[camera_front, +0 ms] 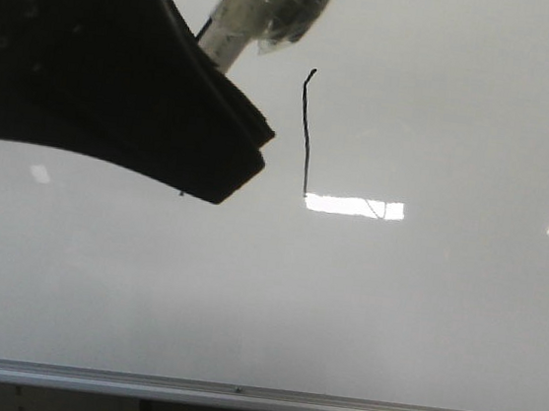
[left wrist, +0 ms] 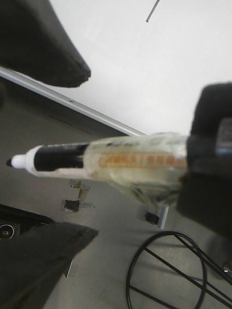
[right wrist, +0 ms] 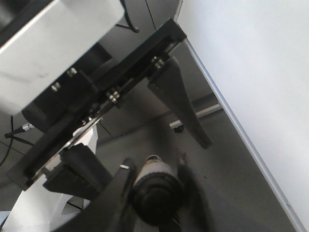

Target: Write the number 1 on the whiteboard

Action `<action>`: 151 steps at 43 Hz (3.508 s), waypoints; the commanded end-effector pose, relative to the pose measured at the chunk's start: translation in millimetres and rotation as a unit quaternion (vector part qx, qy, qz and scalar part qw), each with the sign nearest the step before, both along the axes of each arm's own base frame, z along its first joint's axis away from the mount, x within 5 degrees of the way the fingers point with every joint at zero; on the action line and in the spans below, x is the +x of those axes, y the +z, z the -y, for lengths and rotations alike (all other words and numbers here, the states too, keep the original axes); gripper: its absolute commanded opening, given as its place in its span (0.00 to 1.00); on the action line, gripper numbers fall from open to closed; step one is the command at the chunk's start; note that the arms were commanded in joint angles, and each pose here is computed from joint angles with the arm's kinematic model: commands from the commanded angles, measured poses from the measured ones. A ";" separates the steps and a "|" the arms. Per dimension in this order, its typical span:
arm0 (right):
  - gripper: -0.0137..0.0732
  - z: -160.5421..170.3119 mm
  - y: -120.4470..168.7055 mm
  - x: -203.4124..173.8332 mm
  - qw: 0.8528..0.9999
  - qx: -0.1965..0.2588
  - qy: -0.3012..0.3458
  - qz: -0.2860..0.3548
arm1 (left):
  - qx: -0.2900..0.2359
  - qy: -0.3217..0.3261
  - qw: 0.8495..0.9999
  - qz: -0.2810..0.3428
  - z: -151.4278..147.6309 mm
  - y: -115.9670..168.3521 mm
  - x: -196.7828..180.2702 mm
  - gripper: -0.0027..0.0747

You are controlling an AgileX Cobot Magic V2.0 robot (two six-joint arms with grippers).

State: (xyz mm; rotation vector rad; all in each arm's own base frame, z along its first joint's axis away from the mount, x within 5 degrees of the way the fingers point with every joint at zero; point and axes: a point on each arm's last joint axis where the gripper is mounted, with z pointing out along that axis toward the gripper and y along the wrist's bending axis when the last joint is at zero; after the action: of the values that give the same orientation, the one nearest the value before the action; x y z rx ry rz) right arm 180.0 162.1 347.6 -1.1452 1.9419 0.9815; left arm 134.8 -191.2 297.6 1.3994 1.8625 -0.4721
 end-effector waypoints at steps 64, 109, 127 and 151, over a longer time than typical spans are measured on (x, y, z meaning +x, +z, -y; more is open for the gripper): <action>0.09 87.8 8.0 -40.5 0.946 0.089 -0.289 0.115 | -0.037 0.446 0.893 -0.053 -161.9 -8.8 98.8 0.01; 0.09 89.2 2.9 -50.2 0.947 0.090 -0.286 0.117 | 0.003 0.570 0.816 -0.098 -235.0 -96.4 195.9 0.19; 0.09 89.6 3.1 -49.8 0.946 0.091 -0.288 0.118 | 0.003 0.571 0.815 -0.095 -235.5 -97.4 197.1 0.68; 0.09 113.2 17.9 -31.8 0.869 0.140 -0.442 0.174 | -0.036 0.546 0.837 -0.003 -222.0 8.9 127.2 0.76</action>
State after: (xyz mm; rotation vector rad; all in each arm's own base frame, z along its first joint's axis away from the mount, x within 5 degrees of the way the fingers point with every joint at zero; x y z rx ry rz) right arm 145.1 58.1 350.1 -0.2878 1.7477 0.5139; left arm 276.8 34.5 269.6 0.1657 2.4043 0.0540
